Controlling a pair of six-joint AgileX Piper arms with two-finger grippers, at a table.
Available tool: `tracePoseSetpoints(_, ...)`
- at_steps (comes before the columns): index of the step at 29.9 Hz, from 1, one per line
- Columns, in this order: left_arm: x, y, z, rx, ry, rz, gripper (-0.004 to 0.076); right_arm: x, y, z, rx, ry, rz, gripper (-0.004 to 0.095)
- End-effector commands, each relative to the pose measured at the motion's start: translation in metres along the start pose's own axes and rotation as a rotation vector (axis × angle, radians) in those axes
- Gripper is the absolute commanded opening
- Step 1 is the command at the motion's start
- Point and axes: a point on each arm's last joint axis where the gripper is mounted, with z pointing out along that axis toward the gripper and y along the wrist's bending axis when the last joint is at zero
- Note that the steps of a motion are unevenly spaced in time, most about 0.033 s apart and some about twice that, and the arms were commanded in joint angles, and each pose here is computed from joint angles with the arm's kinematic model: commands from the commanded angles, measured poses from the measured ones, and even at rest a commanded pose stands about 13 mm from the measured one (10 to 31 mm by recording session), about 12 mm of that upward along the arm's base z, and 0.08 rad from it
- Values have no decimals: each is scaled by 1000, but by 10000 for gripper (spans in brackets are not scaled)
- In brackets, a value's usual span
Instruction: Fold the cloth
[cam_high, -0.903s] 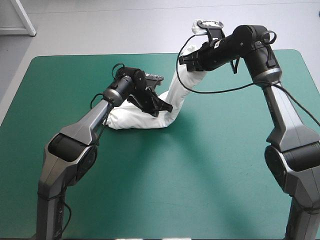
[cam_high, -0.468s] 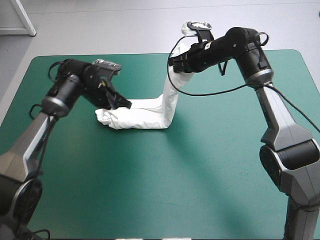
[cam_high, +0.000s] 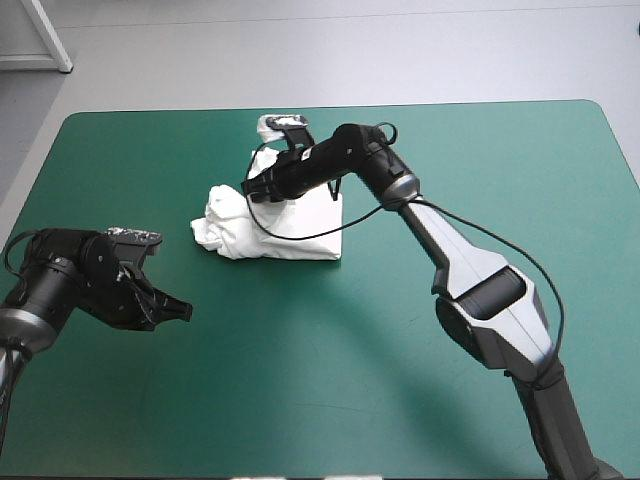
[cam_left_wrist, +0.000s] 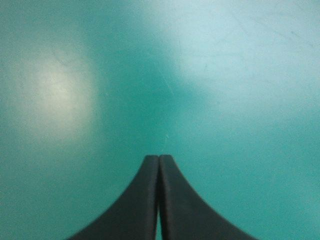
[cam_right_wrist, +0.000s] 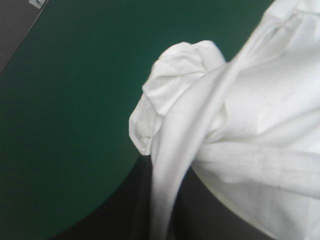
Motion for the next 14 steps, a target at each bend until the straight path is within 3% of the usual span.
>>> tracePoseSetpoints(1,10,-3,-3,30,-62,-23,-9,-26,39,-25,-87,-151,-104,344)
tracePoseSetpoints(3,14,-4,3,38,-39,-22,-9,-28,42,-28,-74,-157,-131,668)
tracePoseSetpoints(5,16,-4,6,38,-24,-19,-9,-30,41,-34,-18,-152,-106,898)
tracePoseSetpoints(6,17,-4,7,38,-22,-19,-9,-32,40,-42,25,-144,-92,943)
tracePoseSetpoints(11,16,-5,7,41,-33,-19,-9,-33,27,-78,253,-69,-55,829)
tracePoseSetpoints(14,15,-5,7,50,-41,-23,-9,-31,29,-87,264,-61,-56,774)
